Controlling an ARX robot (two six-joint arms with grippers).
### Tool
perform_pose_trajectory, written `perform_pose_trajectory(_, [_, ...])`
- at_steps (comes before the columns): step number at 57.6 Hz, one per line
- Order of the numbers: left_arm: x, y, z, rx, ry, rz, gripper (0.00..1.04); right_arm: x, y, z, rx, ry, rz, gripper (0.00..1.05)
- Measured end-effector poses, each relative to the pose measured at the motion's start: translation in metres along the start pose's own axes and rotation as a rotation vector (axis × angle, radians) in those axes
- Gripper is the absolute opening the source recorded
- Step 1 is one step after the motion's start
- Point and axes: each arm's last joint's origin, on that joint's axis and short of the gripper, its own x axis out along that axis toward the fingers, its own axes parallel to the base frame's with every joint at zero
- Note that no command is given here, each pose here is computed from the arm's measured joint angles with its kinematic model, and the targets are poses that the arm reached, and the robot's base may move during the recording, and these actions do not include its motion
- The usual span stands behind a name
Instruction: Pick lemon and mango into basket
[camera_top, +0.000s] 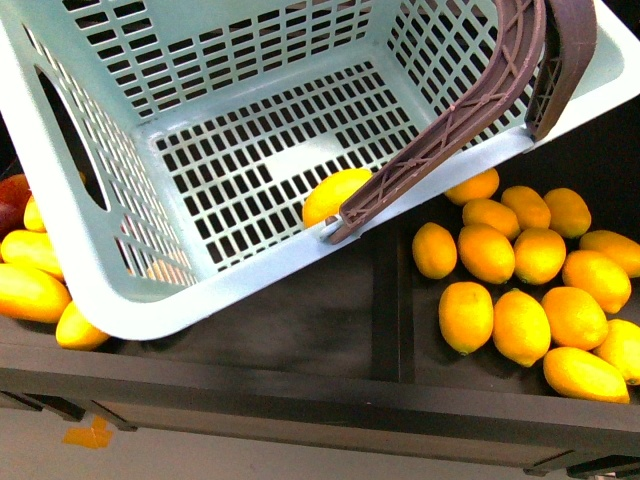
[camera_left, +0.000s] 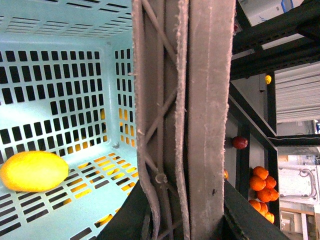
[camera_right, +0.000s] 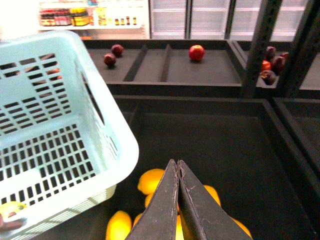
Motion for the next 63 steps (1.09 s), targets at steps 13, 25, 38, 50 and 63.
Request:
perform_pose_trajectory(13, [0.0,0.0001,0.0001,0.002,-0.004,0.003,0.19,-0.0073,-0.0087,-0.0008,0.0,-0.008,-0.008,0.35])
perform_pose_trajectory(25, [0.0,0.0,-0.0001,0.002,0.002,-0.001,0.19,-0.0073,-0.0088,-0.0006,-0.001,-0.009,-0.006,0.7])
perform_pose_trajectory(38, [0.0002,-0.0023,-0.0035,0.003,0.023,-0.015,0.19,-0.0076,-0.0098,-0.0003,0.0,-0.011,-0.014,0.97])
perform_pose_trajectory(50, [0.0006,-0.0023,-0.003,-0.003,0.018,-0.012,0.19,-0.0078,-0.0097,-0.0007,0.0,-0.009,-0.013,0.96])
perform_pose_trajectory(63, [0.0005,-0.0004,0.0001,-0.003,-0.005,0.002,0.19,-0.0081,-0.0097,-0.0013,0.0,-0.007,-0.013,0.96])
